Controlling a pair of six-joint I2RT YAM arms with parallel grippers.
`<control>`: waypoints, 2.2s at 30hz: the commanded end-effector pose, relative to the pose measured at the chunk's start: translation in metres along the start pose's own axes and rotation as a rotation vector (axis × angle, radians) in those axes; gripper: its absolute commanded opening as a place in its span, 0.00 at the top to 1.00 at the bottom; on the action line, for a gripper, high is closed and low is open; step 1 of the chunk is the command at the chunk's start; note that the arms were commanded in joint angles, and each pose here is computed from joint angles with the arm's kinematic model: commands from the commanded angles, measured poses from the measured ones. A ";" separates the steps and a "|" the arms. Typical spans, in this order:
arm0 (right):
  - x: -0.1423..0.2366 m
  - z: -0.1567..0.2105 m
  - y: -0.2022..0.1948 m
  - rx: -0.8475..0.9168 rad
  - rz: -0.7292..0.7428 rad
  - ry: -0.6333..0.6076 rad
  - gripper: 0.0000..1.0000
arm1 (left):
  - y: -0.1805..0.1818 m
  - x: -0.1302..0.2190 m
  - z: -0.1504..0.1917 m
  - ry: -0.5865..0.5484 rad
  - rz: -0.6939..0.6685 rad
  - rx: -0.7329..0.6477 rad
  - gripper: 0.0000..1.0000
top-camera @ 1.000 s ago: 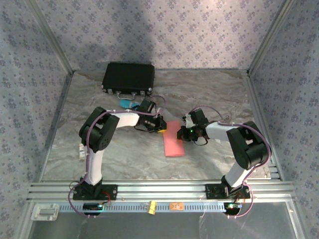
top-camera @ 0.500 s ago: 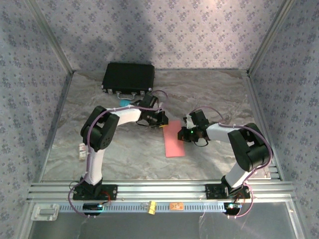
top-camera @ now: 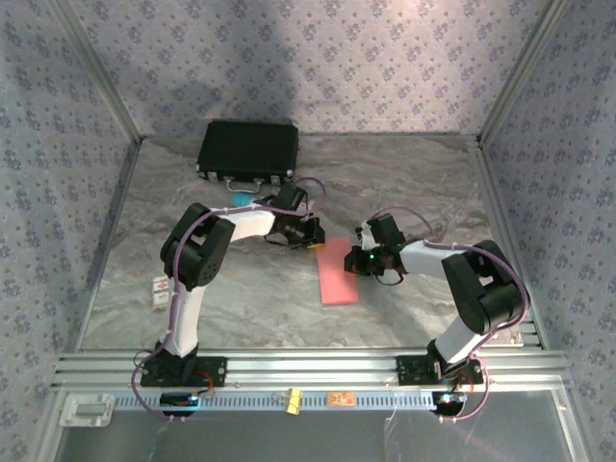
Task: Fold a paper plane with a square sheet of paper (pick it up from the middle)
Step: First fold the square sheet of paper in half at the center of the table, then fold the triangle a second time at the center of the table.
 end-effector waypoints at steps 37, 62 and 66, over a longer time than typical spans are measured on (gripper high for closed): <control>-0.002 0.039 -0.046 -0.084 0.162 0.112 1.00 | 0.038 0.014 -0.032 -0.098 -0.195 0.124 0.90; 0.085 -0.027 0.031 0.037 -0.020 -0.140 0.77 | -0.073 0.071 0.001 -0.171 -0.022 -0.134 0.88; 0.104 -0.011 0.006 -0.099 0.014 -0.210 0.73 | -0.070 0.056 0.009 -0.142 0.021 -0.111 0.88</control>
Point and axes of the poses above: each hand's point on the last joint's axis, 136 mm out from that joint toward the fingers, its own x axis back along the fingers, its own y axis along the line the jaws close on, z = x × y, the point moved 1 cm from there along x, back along the fingers, and after that the axes turned 8 degrees about -x, right-handed, at the moved point
